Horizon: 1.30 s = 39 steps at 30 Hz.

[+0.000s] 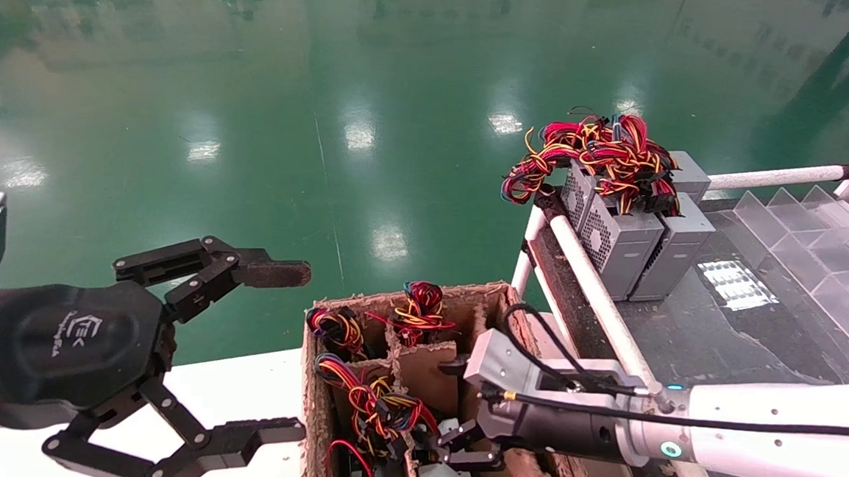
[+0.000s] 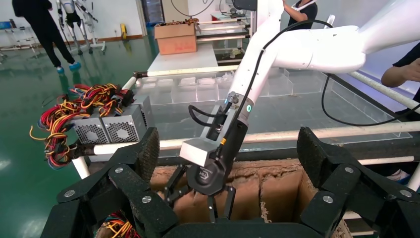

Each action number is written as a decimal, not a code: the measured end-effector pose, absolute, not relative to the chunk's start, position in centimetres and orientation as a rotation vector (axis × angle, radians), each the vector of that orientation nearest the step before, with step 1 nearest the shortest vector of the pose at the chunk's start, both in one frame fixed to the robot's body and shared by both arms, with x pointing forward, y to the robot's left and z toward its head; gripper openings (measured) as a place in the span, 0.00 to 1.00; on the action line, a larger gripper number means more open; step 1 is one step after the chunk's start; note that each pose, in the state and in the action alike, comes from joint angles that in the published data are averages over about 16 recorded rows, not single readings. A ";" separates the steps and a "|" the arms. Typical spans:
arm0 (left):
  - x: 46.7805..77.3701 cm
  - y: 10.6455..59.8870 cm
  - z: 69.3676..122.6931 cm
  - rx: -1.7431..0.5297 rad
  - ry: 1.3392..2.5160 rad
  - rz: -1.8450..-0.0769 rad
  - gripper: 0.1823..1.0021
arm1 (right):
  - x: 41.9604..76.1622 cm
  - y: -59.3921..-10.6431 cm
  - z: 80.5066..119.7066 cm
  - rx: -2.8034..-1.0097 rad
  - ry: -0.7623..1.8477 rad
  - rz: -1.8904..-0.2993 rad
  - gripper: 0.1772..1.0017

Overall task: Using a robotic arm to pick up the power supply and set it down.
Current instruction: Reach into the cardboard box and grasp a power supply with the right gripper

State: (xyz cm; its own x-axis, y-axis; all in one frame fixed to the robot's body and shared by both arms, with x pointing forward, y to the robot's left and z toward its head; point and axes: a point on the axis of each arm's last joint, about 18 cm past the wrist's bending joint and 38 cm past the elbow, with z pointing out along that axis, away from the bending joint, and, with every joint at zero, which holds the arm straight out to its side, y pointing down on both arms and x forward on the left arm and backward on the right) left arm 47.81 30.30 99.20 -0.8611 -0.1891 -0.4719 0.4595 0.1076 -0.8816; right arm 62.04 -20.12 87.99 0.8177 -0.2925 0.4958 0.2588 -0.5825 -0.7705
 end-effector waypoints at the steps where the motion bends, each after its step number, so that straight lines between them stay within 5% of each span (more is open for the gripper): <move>1: 47.8 30.3 99.2 0.263 1.918 -1.804 1.00 | 62.1 -20.0 87.9 -2.063 0.021 -0.747 0.82; 23: 47.8 30.3 99.2 0.263 1.918 -1.804 1.00 | 62.4 -18.7 87.0 -2.071 -0.001 -0.758 0.24; 39: 47.8 30.3 99.2 0.263 1.918 -1.804 1.00 | 61.8 -20.1 88.3 -2.003 0.003 -0.763 0.08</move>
